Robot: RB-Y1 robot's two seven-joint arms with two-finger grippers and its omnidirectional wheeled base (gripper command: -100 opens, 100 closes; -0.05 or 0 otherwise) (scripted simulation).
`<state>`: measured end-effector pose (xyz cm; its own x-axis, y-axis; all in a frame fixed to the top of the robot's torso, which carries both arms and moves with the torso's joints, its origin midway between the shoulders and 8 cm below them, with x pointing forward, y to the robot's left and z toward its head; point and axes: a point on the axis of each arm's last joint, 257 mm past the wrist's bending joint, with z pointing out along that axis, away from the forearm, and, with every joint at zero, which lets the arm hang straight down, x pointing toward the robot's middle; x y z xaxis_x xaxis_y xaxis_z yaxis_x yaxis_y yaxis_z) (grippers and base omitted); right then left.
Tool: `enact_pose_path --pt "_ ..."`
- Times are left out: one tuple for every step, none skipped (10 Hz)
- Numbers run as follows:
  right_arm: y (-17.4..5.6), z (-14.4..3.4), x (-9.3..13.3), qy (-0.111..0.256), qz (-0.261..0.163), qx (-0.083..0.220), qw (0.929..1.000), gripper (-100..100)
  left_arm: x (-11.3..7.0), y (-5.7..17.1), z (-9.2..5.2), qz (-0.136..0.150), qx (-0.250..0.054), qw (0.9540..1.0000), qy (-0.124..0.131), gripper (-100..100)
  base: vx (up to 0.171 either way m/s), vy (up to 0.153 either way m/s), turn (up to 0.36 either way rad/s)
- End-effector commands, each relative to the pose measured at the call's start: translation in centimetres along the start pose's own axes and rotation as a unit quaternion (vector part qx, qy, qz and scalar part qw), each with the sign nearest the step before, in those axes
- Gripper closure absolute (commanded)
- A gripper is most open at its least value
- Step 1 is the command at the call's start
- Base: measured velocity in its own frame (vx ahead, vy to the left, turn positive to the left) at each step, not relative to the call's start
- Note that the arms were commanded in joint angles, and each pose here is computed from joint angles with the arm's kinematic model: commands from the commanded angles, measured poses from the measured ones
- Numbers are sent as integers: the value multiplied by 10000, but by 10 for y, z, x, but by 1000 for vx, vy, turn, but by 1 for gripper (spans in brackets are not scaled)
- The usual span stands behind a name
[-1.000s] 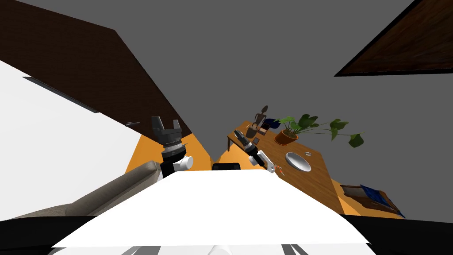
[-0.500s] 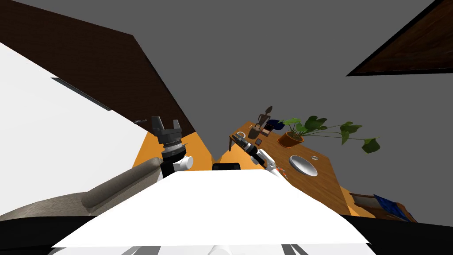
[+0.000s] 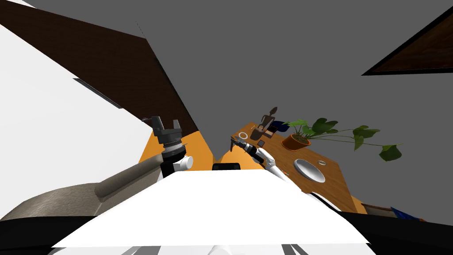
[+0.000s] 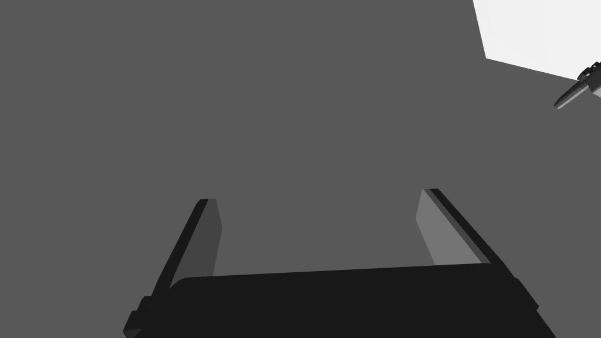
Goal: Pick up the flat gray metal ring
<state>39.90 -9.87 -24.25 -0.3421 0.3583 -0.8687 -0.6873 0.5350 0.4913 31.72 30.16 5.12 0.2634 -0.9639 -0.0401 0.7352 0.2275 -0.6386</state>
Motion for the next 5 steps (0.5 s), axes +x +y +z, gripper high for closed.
enact_pose_path --pt "-11 -5 19 400 -178 -9 9990 -100 0 0 0 0 0 10000 0 0 12 22 143" --pt "-20 -10 31 561 -235 98 9981 -100 0 0 0 0 0 10000 0 0 10 15 68" --pt "-21 -11 34 612 -290 101 9977 -100 0 0 0 0 0 10000 0 0 3 9 -3" --pt "-33 -18 48 953 -402 125 9946 -100 0 0 0 0 0 10000 0 0 9 17 142" --pt "-38 -21 56 1076 -479 172 9929 -100 0 0 0 0 0 10000 0 0 12 13 106"
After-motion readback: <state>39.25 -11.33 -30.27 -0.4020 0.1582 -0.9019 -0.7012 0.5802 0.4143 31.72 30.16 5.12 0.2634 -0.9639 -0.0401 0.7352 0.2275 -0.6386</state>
